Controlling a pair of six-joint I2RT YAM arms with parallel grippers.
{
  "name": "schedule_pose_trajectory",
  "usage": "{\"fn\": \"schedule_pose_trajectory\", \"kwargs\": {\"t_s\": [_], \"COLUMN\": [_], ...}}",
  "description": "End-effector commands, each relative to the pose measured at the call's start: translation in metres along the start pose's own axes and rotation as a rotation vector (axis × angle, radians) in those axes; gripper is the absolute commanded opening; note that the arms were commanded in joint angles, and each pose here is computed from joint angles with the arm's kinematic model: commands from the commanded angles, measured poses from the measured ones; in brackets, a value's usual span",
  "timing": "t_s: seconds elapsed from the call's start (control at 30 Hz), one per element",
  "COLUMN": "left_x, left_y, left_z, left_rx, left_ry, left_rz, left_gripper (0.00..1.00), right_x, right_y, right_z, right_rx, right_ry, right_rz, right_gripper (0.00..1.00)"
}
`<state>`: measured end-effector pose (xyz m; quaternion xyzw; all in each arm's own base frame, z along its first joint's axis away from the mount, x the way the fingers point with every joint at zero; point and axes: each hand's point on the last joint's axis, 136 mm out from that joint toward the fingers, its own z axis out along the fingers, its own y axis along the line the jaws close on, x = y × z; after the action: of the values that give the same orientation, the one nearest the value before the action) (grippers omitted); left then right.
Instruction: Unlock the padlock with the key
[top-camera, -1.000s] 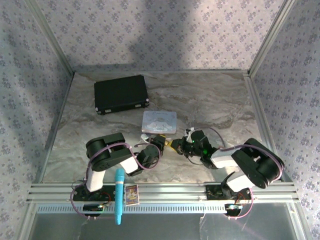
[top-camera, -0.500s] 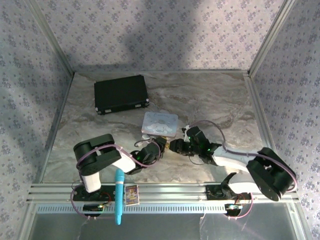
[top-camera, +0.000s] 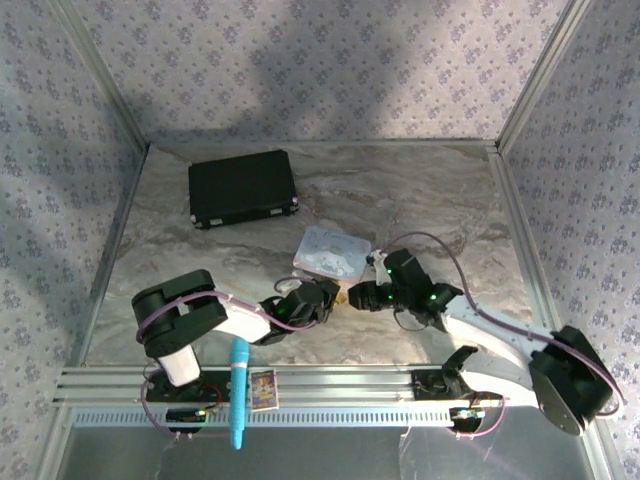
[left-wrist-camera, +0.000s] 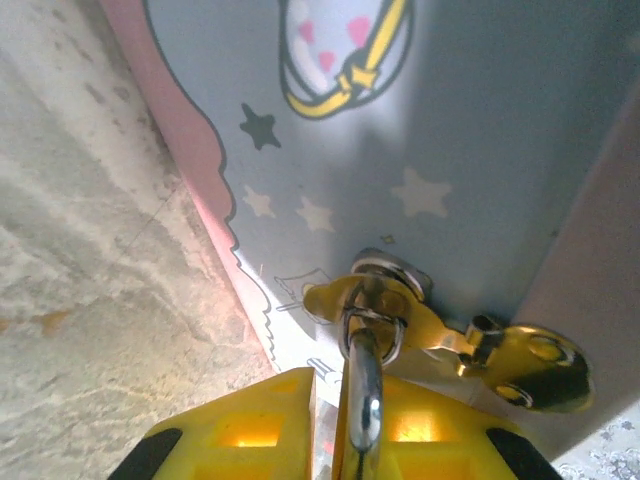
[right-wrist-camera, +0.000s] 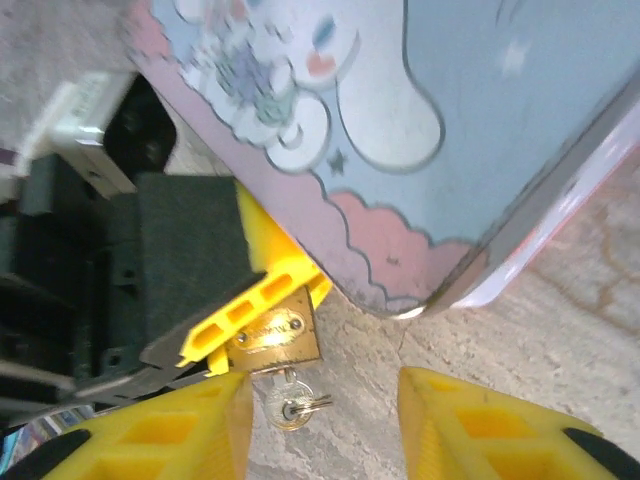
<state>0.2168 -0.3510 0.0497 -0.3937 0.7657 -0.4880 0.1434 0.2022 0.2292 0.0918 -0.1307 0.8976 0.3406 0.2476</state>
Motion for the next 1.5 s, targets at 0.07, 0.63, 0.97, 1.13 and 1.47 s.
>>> {"fn": "schedule_pose_trajectory", "kwargs": {"t_s": [0.07, 0.63, 0.97, 1.13, 1.47], "left_x": [0.007, 0.011, 0.013, 0.015, 0.017], "left_y": [0.018, 0.008, 0.004, 0.005, 0.005], "left_z": [-0.001, -0.010, -0.011, -0.010, -0.010], "left_rx": [-0.095, -0.101, -0.099, -0.098, -0.082], "left_ry": [0.036, 0.059, 0.070, 0.080, 0.101], "left_rz": [0.022, 0.030, 0.030, 0.017, -0.004], "left_gripper": [0.00, 0.00, 0.00, 0.00, 0.00], "right_x": [-0.006, 0.020, 0.028, 0.027, 0.031], "right_y": [0.017, 0.026, 0.032, 0.036, 0.025], "right_z": [-0.010, 0.006, 0.019, 0.024, 0.030], "right_rx": [-0.076, 0.100, 0.134, 0.144, 0.188], "right_ry": [-0.013, 0.113, 0.135, 0.130, 0.141], "right_rz": [-0.110, -0.565, -0.660, -0.685, -0.693], "right_gripper": [0.44, 0.41, 0.40, 0.30, 0.23]}}
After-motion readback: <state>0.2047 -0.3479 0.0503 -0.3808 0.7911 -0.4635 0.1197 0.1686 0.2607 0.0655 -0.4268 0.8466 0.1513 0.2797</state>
